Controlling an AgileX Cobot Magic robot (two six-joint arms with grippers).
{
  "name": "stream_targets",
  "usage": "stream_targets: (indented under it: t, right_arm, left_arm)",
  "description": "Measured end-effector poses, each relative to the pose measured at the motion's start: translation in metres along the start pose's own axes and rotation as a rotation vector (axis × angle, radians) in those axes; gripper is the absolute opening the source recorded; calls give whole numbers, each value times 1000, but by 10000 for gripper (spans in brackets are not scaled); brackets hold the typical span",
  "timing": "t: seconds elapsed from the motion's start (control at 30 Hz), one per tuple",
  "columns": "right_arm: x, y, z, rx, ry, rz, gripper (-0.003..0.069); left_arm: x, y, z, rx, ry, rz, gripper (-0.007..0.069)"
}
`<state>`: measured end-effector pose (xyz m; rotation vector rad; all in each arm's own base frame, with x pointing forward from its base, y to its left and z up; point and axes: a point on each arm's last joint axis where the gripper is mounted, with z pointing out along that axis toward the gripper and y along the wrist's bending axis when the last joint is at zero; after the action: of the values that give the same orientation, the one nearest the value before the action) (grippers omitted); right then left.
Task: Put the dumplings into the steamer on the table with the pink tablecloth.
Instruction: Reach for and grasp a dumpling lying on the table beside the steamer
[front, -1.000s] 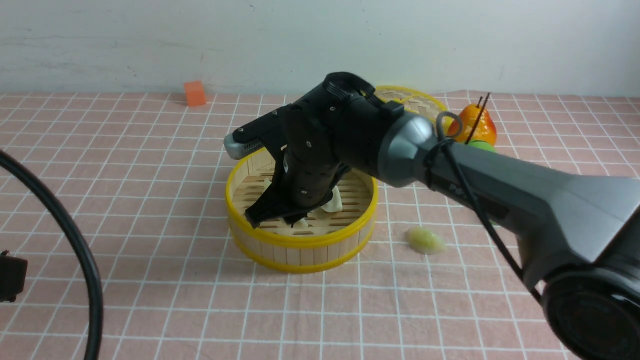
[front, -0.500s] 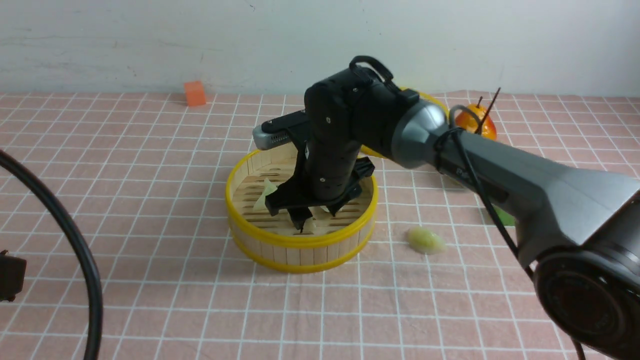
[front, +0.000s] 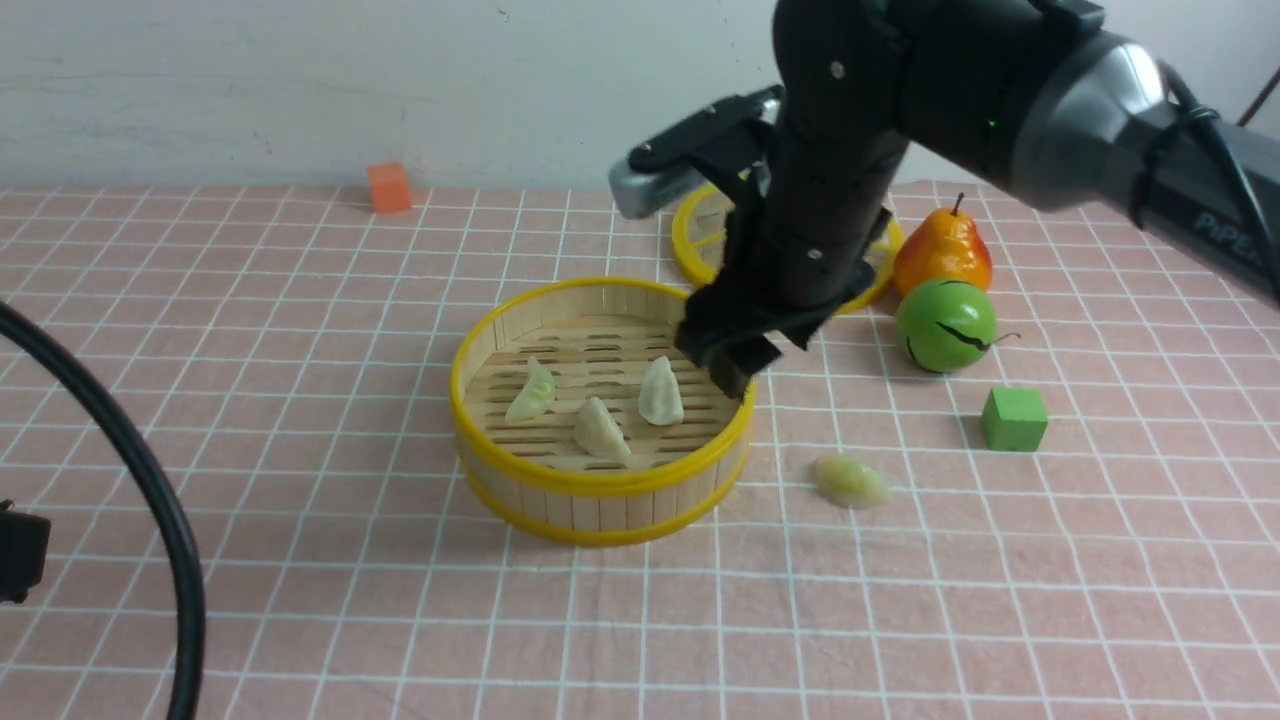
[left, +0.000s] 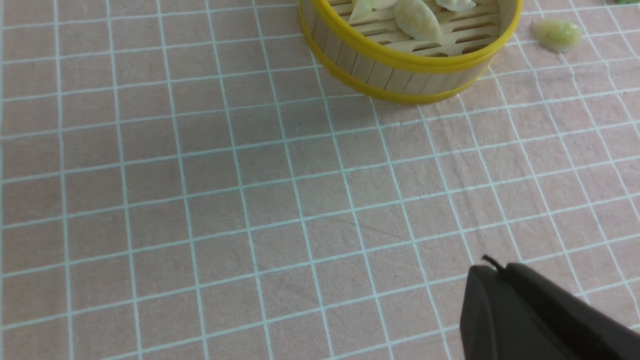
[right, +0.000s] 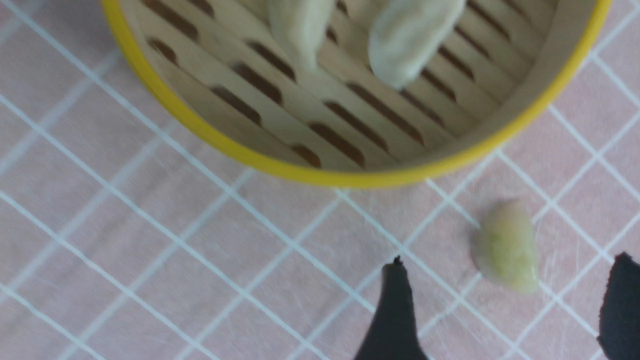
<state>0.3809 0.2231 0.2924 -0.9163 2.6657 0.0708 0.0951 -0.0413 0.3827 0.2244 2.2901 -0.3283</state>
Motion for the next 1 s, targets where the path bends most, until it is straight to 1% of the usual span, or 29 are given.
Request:
stream_targets:
  t: [0.03, 0.07, 0.17, 0.23, 0.27, 0.37, 0.47, 0.67, 0.8, 0.83, 0.87, 0.9, 1.0]
  right_arm:
    - [1, -1, 1, 0, 5, -1, 515]
    - [10, -13, 11, 0, 47, 0, 514]
    - [27, -35, 29, -12, 117, -4, 514]
    - [31, -42, 36, -24, 120, -8, 514]
    - [33, -50, 44, -23, 95, -10, 514]
    - [33, -63, 63, -21, 57, 5, 513]
    - [32, -68, 89, -23, 56, 10, 513]
    - [38, -65, 125, -68, 116, -13, 503]
    - [38, -65, 125, -73, 118, -14, 436]
    - [38, -64, 125, -74, 118, -15, 382]
    - [37, -64, 125, -74, 117, -18, 312]
    - [37, -64, 125, -74, 115, -18, 274]
    - [35, -64, 119, -70, 102, -19, 248]
  left_arm:
    - [0, 0, 0, 0, 0, 0, 0]
    - [0, 0, 0, 0, 0, 0, 0]
    - [0, 0, 0, 0, 0, 0, 0]
    - [0, 0, 0, 0, 0, 0, 1]
    - [0, 0, 0, 0, -1, 0, 2]
    - [-1, 0, 0, 2, -8, 0, 4]
    - [-1, 0, 0, 3, -14, 0, 7]
    - [-2, 0, 2, 1, -9, 0, 17]
    - [-2, 0, 2, 1, -7, 0, 18]
    - [-2, 0, 2, 1, -7, 0, 18]
    - [-2, 0, 3, 0, -5, 1, 19]
    - [-2, 0, 3, 0, -5, 1, 20]
    - [-3, -1, 4, -1, -4, 1, 21]
